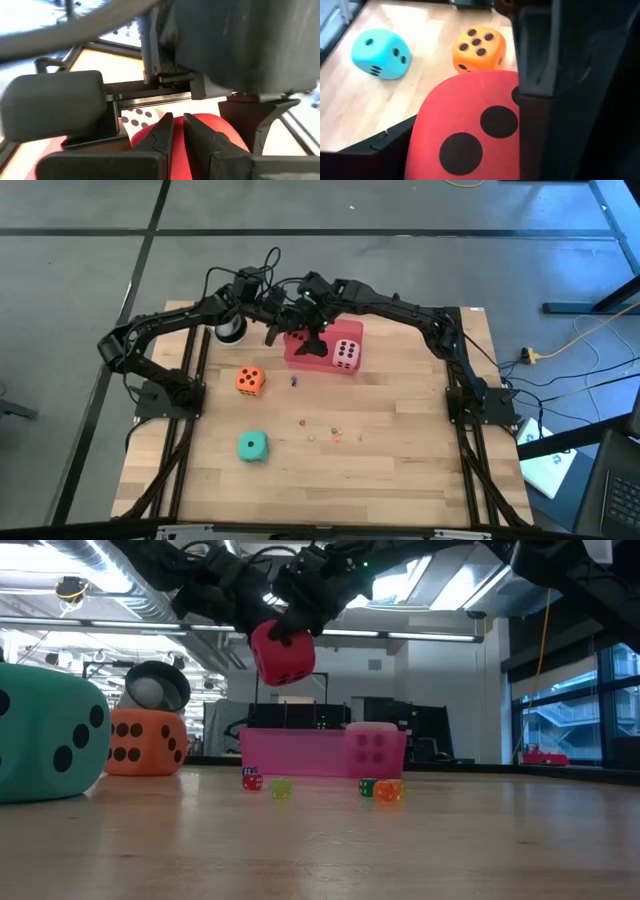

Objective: Pick & Place Dice
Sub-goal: Put the big red dice into the pink bin

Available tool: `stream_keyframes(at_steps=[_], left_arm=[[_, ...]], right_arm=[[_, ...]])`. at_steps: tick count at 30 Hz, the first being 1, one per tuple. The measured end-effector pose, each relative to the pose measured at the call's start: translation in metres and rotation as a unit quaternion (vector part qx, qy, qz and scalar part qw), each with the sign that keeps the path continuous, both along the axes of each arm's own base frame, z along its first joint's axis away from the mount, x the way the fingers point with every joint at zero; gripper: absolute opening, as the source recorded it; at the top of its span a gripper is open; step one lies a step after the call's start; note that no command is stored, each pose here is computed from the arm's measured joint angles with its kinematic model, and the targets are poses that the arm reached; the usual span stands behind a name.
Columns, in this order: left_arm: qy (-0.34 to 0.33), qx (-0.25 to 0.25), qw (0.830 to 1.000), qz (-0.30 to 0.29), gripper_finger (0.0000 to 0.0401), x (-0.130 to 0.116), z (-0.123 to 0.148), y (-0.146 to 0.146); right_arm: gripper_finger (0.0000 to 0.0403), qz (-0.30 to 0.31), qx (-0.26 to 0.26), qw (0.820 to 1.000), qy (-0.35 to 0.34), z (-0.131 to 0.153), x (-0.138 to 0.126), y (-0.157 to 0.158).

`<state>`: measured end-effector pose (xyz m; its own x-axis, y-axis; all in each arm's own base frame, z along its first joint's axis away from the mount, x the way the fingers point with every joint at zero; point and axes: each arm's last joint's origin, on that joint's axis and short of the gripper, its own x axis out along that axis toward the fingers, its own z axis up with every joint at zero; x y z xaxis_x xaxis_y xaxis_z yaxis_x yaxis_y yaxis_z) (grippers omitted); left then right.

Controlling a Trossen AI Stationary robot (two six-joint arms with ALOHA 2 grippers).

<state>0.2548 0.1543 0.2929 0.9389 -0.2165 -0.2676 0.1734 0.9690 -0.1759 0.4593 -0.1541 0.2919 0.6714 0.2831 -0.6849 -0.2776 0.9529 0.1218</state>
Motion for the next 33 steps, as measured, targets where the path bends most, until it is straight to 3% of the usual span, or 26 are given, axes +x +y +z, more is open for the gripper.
stream_keyframes(at_steps=[19,25,33], left_arm=[[0.054,-0.012,0.998,0.001,0.0036,0.014,-0.016,-0.013],[0.084,-0.042,0.996,-0.007,0.004,0.029,-0.042,-0.006],[0.069,-0.047,0.996,-0.022,0.0042,0.033,-0.04,-0.005]], right_arm=[[0.04,-0.024,-0.002,0.999,-0.034,0.031,-0.017,-0.01],[0.04,-0.045,-0.01,0.999,-0.014,0.028,-0.021,-0.015],[0.04,-0.054,-0.011,0.998,0.004,0.026,-0.025,-0.021]])
